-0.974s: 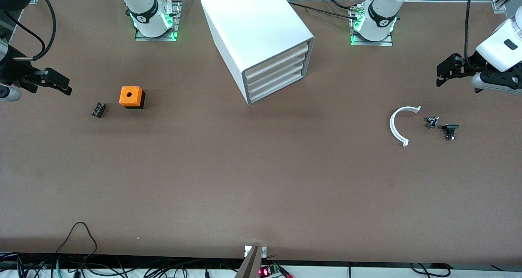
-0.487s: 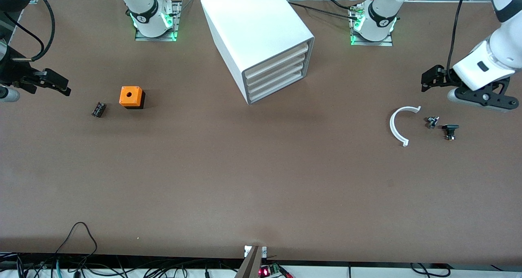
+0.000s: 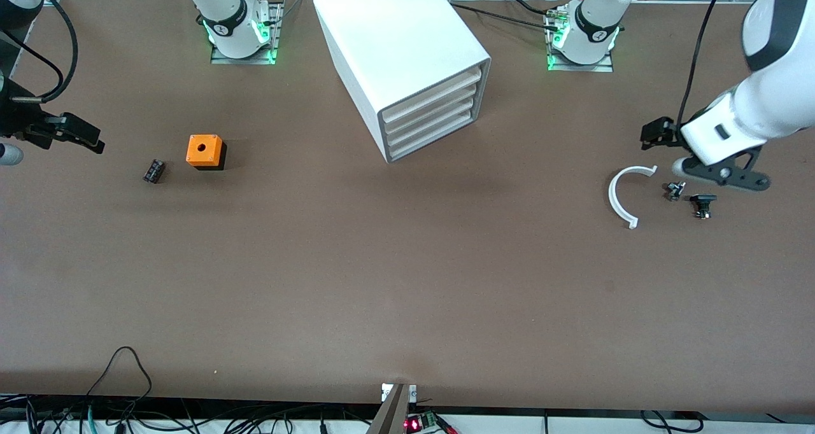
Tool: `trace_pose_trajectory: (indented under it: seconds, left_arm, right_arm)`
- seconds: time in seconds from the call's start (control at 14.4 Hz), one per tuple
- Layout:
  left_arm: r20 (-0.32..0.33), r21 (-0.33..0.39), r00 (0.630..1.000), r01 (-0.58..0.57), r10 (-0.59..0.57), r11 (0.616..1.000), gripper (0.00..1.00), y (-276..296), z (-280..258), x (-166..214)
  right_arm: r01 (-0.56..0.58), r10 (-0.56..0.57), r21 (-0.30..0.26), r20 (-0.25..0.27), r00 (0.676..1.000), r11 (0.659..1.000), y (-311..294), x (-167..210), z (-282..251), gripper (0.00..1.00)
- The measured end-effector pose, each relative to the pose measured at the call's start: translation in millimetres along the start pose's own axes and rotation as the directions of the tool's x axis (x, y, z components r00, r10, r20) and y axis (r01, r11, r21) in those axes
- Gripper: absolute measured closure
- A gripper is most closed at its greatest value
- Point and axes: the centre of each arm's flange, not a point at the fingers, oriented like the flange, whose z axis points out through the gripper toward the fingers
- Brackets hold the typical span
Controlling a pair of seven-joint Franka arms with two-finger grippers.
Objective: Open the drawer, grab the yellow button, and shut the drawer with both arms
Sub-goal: 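Reach the left gripper to the front of the white cabinet drawer, then grip the drawer front with the left gripper and pull it outward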
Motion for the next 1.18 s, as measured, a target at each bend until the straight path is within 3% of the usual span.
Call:
trace_pose_trajectory:
  seconds: [0.28, 0.49, 0.63, 0.97, 1.18]
  left_arm:
    - [0.086, -0.273, 0.996, 0.012, 0.012, 0.962, 0.0, 30, 42, 5]
    - [0.174, -0.489, 0.984, 0.063, 0.027, 0.87, 0.0, 55, 91, 2]
    - [0.206, -0.61, 0.973, 0.045, 0.104, 0.791, 0.0, 78, 126, -3]
    - [0.266, -0.788, 0.934, 0.069, 0.239, 0.611, 0.0, 156, 196, -9]
    - [0.265, -0.822, 0.927, 0.072, 0.267, 0.565, 0.06, 203, 216, -11]
  right_arm:
    - [-0.001, 0.001, -0.001, 0.007, 1.0, 1.0, 1, 2, 4, 0.0]
    - [-0.002, 0.002, -0.001, 0.008, 1.0, 1.0, 2, 2, 5, 0.0]
    - [-0.002, 0.002, -0.001, 0.008, 1.0, 1.0, 2, 2, 5, 0.0]
    - [-0.014, 0.014, -0.001, 0.009, 1.0, 1.0, 9, 2, 5, 0.0]
    - [-0.014, 0.014, -0.001, 0.008, 1.0, 1.0, 9, 2, 5, 0.0]
